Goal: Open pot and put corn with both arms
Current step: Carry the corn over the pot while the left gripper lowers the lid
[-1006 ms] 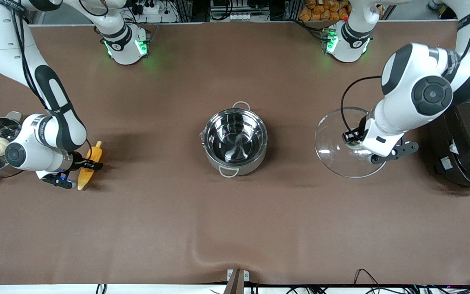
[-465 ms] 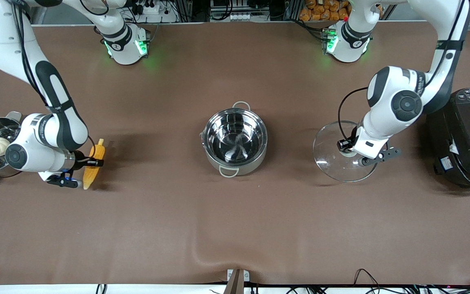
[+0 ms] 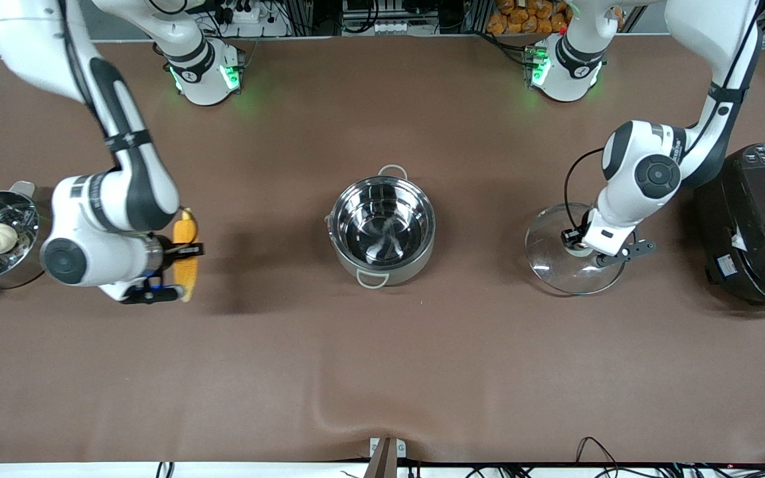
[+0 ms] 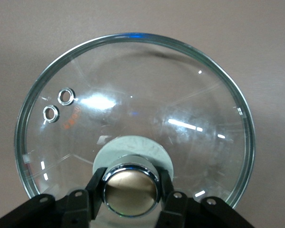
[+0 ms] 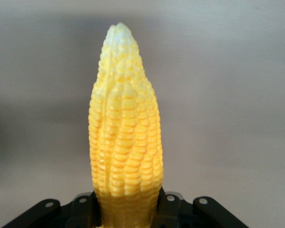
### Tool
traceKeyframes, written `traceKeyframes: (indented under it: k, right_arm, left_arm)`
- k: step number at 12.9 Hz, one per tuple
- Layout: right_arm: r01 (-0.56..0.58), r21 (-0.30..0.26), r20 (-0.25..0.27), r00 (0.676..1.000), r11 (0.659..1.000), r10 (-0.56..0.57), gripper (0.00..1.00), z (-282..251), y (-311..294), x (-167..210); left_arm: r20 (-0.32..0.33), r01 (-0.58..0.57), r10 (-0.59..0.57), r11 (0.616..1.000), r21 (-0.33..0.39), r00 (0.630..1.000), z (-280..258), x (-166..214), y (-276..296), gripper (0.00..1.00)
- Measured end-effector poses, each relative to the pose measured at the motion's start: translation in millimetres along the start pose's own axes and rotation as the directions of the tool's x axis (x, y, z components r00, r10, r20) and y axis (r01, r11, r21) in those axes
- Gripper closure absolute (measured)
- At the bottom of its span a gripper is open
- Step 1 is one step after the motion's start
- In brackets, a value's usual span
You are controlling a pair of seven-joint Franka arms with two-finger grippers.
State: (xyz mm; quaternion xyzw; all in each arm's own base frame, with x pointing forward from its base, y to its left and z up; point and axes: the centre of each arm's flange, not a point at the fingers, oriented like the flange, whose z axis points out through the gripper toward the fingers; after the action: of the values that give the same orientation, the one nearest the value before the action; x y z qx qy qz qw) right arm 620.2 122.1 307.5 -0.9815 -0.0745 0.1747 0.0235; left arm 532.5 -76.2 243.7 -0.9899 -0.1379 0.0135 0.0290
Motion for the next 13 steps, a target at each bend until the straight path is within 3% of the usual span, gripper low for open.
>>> traceKeyframes:
  k: [3, 6, 11, 13]
  right_arm:
    - [0.193, -0.104, -0.037, 0.98, 0.976, -0.198, 0.63, -29.5, -123.5, -9.1]
    - [0.368, -0.252, -0.05, 0.919, 0.895, -0.392, 0.63, -35.3, -240.9, -37.3]
    - [0.502, -0.344, -0.078, 0.826, 0.793, -0.558, 0.63, -5.0, -351.8, -50.6]
    - [0.52, -0.353, -0.102, 0.805, 0.778, -0.584, 0.63, 0.7, -373.5, -43.4]
  left_arm:
    - [0.016, 0.007, -0.007, 1.0, -0.001, 1.0, 14.8, 0.7, -3.3, 0.5]
    - [0.02, 0.013, -0.013, 1.0, -0.004, 1.0, 19.1, 2.0, -6.0, 0.5]
    - [0.022, 0.017, -0.016, 1.0, -0.004, 1.0, 20.9, 3.4, -7.5, 0.5]
    - [0.025, 0.017, -0.017, 1.0, -0.004, 1.0, 23.4, 4.0, -7.5, 0.34]
